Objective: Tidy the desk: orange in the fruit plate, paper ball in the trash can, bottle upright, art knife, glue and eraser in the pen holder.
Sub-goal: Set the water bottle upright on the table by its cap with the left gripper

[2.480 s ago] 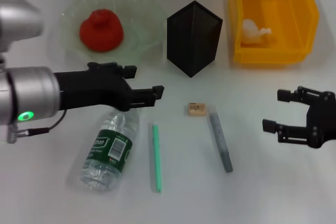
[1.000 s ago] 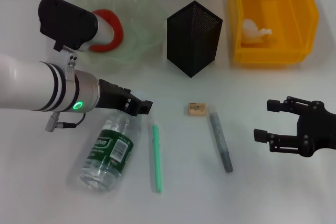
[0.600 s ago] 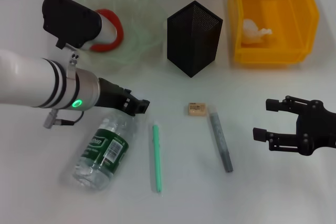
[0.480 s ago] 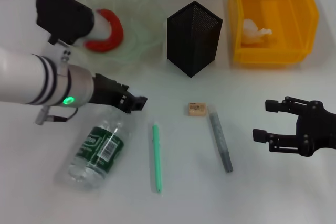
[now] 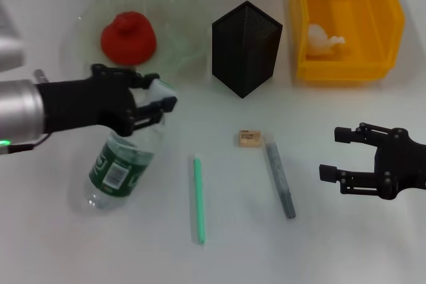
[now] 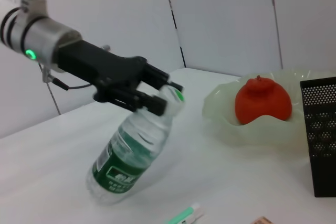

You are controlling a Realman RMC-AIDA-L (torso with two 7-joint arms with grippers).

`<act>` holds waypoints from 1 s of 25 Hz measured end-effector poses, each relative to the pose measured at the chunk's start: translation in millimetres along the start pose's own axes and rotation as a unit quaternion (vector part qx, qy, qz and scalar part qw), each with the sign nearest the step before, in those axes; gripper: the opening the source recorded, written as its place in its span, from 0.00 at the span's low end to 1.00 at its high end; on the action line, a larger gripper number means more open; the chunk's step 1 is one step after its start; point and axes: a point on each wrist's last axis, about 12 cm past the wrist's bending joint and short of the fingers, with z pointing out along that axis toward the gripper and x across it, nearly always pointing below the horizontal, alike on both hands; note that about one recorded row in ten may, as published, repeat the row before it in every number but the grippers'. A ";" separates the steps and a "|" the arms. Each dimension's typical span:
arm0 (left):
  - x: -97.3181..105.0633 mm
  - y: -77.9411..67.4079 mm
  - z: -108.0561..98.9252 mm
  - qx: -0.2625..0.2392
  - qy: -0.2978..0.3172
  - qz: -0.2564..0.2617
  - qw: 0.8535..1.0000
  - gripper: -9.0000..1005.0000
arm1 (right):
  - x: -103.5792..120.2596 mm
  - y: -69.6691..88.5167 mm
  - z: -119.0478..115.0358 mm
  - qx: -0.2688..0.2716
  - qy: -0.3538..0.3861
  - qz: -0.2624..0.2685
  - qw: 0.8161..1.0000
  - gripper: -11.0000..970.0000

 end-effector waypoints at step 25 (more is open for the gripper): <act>34.2 26.9 -32.0 -0.029 -0.133 -0.012 0.991 0.42 | -6.6 -1.0 4.6 -0.010 0.000 0.002 1.000 0.86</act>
